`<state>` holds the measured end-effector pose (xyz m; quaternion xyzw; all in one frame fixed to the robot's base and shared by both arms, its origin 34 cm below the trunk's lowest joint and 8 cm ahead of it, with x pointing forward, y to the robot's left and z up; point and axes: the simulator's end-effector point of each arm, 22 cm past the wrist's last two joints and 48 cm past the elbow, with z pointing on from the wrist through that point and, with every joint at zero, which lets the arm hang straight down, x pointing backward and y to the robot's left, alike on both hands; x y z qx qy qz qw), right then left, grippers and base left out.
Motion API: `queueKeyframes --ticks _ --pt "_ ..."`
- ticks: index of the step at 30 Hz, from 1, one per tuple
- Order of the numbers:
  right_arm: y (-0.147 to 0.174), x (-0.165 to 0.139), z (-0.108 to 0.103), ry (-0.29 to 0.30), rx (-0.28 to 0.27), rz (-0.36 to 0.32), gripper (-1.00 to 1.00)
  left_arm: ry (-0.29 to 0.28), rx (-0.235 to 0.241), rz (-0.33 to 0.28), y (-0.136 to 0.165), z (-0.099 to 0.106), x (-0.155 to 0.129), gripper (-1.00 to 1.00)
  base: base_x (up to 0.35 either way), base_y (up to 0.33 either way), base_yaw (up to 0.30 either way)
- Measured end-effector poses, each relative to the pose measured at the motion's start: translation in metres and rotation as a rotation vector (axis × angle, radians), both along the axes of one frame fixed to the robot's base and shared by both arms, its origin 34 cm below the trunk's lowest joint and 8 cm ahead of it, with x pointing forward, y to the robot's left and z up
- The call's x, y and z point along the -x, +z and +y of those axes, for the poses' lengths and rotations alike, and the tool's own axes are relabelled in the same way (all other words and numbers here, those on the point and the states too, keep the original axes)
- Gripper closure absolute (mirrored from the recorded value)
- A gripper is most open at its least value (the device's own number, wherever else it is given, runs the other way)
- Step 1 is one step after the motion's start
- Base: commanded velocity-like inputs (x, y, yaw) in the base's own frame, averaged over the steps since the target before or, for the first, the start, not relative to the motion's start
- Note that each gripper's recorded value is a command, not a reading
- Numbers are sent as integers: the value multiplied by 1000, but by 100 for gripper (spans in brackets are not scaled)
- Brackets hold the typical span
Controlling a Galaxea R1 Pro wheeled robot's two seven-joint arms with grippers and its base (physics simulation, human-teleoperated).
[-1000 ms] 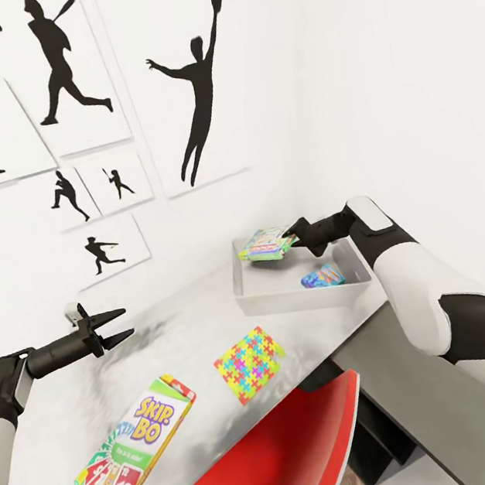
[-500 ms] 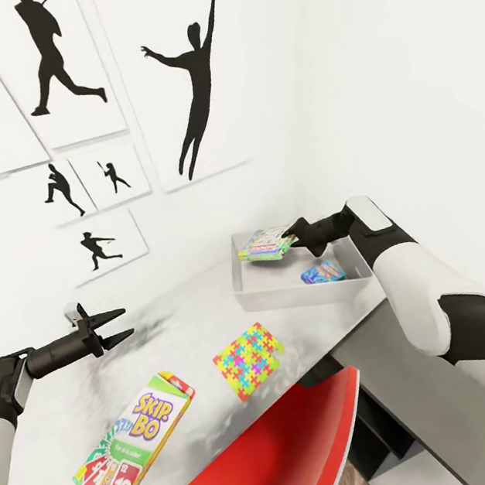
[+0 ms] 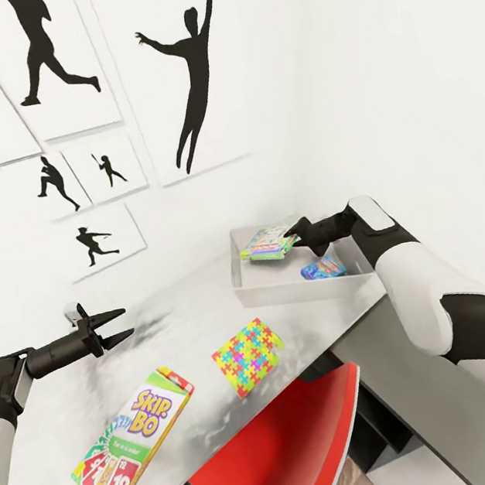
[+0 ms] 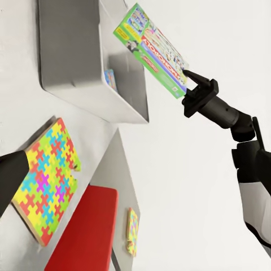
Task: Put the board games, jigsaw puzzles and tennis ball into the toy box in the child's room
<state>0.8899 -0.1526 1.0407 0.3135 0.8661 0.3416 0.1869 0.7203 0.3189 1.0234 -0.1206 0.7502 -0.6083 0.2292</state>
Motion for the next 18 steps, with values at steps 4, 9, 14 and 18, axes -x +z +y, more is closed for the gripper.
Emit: queueKeyframes --ticks 4,9,14,18 --pt "-5 0 -2 -2 2 6 100 0 0 6 -4 0 0 -100 0 0 0" --pt "-12 -1 -3 -2 3 14 100 0 1 14 -9 0 0 -100 0 0 0" --pt "-17 -2 -2 -1 -1 18 100 0 2 21 -13 0 0 -100 0 0 0" --pt "-21 -2 -2 -1 -3 23 100 0 2 27 -17 1 0 -100 0 0 0"
